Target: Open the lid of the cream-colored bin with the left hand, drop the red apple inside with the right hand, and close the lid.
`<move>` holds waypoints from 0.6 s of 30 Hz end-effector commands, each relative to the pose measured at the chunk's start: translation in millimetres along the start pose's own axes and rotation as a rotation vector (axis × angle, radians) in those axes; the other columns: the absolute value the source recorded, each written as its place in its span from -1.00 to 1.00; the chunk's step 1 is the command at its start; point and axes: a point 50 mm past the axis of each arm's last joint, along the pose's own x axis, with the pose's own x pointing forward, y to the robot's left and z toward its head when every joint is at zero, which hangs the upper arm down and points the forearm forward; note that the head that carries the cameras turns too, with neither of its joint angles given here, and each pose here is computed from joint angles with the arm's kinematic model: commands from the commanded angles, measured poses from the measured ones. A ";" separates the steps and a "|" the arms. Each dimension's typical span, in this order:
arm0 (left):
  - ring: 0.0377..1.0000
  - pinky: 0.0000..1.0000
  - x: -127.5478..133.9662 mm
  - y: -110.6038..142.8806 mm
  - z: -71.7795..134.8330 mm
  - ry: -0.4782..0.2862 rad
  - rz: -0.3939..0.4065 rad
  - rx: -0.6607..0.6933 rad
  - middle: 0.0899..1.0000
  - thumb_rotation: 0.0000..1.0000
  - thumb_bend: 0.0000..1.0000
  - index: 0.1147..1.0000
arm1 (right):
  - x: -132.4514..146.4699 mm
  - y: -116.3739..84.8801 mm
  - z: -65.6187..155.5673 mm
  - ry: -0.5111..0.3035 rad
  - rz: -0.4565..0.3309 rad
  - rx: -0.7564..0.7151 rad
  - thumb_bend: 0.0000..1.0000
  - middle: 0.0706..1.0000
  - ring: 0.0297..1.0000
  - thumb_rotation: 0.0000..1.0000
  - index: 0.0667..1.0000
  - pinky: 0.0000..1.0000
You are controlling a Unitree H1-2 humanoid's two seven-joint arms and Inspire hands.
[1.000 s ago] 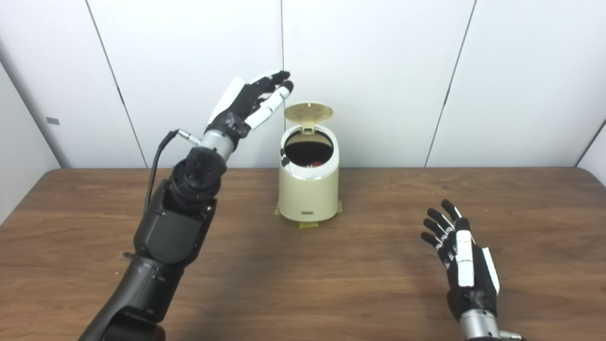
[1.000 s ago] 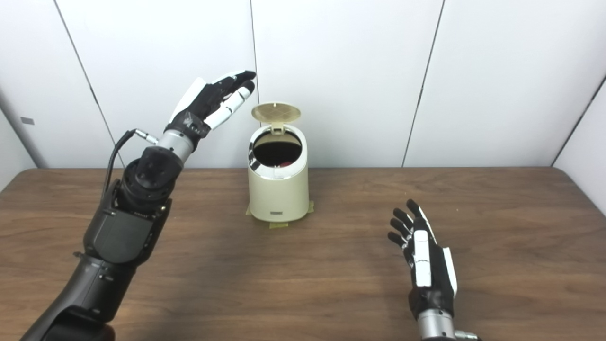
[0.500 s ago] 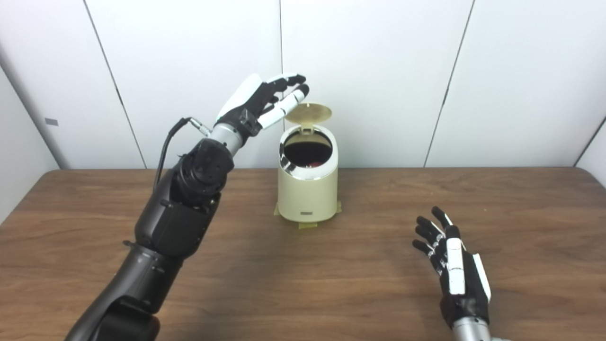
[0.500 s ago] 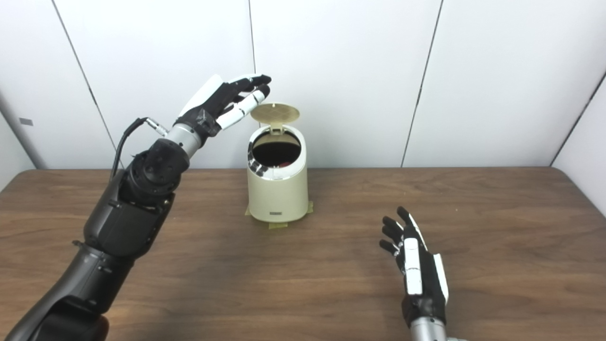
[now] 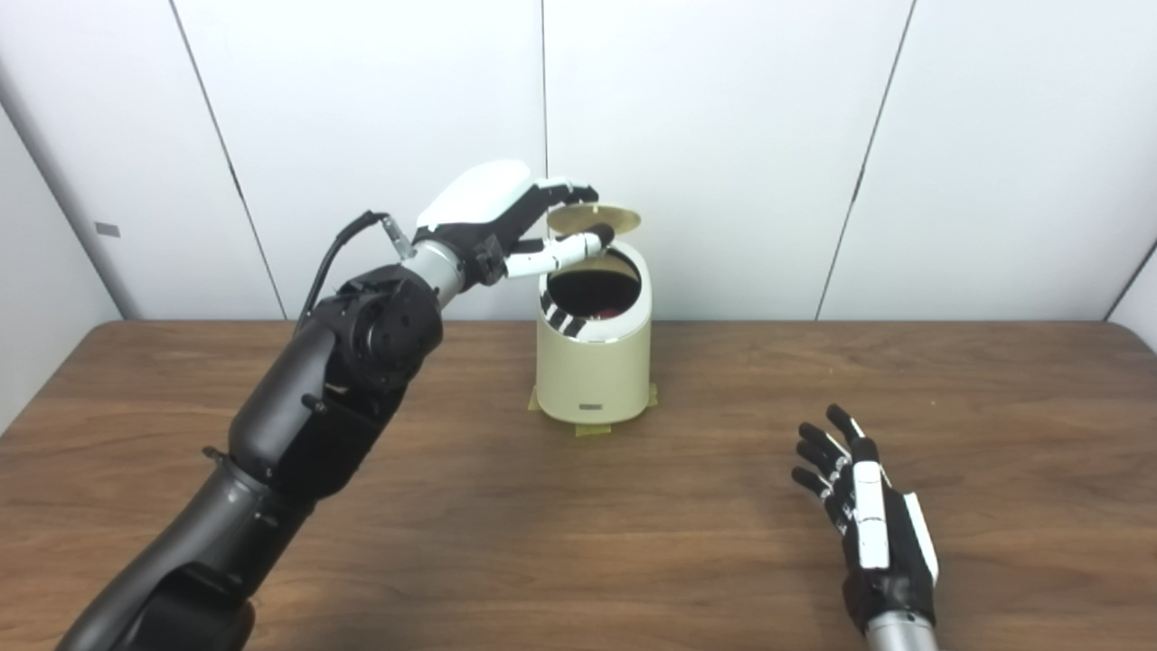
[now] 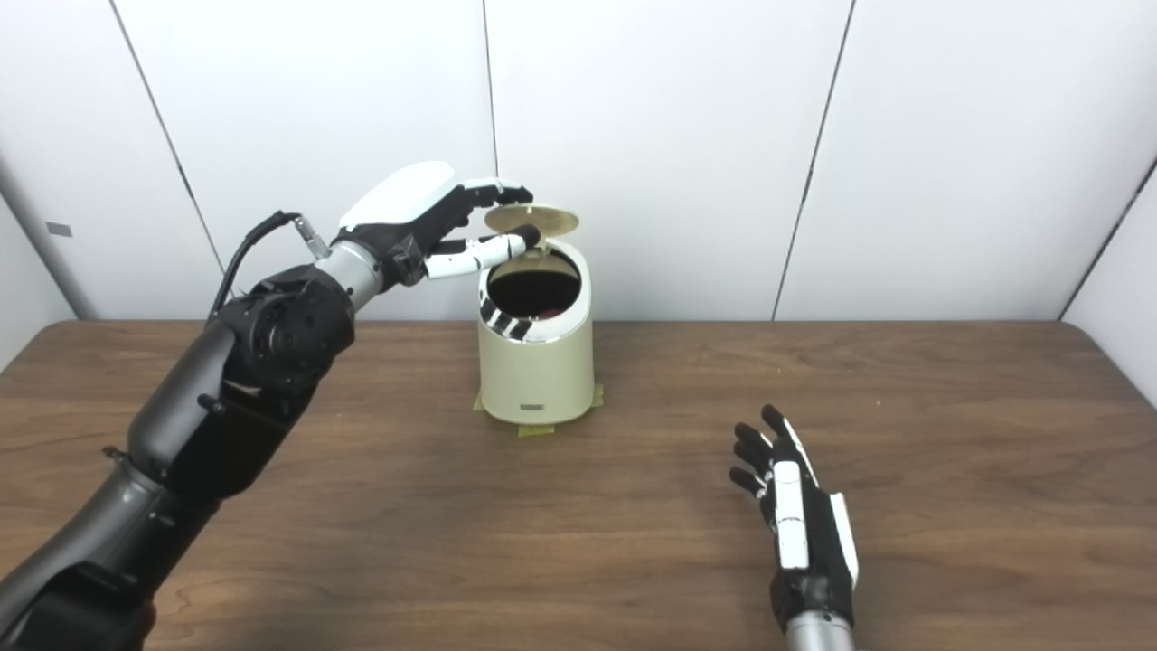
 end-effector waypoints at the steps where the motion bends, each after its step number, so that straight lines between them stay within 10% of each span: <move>1: 0.71 0.52 3.8 37.9 17.6 -0.059 0.067 0.085 0.69 0.88 0.13 0.67 | 10.7 3.5 15.6 -0.087 0.006 0.004 -0.11 0.64 0.69 1.00 0.83 0.57; 18: 0.74 0.63 -2.2 33.0 19.7 -0.064 -0.025 0.143 0.74 0.92 0.17 0.68 | 14.1 2.2 11.8 -0.093 -0.010 -0.012 -0.11 0.63 0.66 1.00 0.83 0.56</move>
